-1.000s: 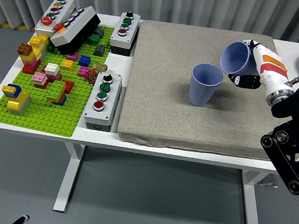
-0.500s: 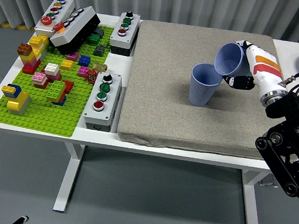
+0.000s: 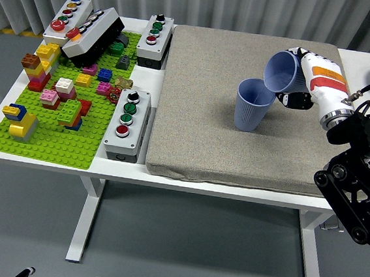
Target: Pick cup pour cup place
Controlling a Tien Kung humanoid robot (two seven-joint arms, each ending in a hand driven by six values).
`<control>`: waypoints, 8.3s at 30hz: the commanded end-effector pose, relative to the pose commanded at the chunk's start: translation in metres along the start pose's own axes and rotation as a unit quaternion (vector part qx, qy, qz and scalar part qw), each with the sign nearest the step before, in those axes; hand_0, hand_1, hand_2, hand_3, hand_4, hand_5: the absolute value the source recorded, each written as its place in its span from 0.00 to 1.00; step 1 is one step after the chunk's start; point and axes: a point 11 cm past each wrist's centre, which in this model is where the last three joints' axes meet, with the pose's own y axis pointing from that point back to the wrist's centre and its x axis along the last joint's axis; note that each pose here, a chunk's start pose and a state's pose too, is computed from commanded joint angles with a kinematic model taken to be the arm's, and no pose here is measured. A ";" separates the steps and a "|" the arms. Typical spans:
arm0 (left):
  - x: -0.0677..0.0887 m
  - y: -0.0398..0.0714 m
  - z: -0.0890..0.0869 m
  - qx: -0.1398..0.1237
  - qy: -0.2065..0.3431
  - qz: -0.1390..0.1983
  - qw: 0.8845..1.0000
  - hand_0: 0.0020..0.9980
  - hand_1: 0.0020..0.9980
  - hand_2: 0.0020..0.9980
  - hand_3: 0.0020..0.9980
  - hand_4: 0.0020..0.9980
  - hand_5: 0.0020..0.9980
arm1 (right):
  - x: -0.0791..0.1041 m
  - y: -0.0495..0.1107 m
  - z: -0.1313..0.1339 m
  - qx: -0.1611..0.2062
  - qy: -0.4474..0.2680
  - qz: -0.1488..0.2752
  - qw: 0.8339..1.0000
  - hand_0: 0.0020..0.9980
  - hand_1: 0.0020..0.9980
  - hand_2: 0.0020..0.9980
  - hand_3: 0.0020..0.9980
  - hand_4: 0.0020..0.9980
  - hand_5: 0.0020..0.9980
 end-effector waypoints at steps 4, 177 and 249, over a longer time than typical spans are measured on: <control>0.000 0.000 0.001 -0.001 0.000 0.000 1.000 0.84 0.81 0.88 0.79 0.63 1.00 | 0.002 -0.001 0.000 0.002 0.008 0.002 1.000 0.79 0.67 0.56 0.69 0.80 0.21; 0.003 0.000 0.004 -0.002 0.000 0.003 1.000 0.84 0.81 0.88 0.79 0.63 1.00 | 0.011 -0.003 -0.026 0.075 0.179 0.015 0.981 0.84 0.68 0.55 0.64 0.75 0.07; -0.004 -0.001 -0.002 0.003 -0.004 -0.004 1.000 0.84 0.81 0.88 0.79 0.63 1.00 | 0.008 0.012 0.132 -0.175 -0.606 0.033 0.775 0.84 0.68 0.55 0.64 0.74 0.06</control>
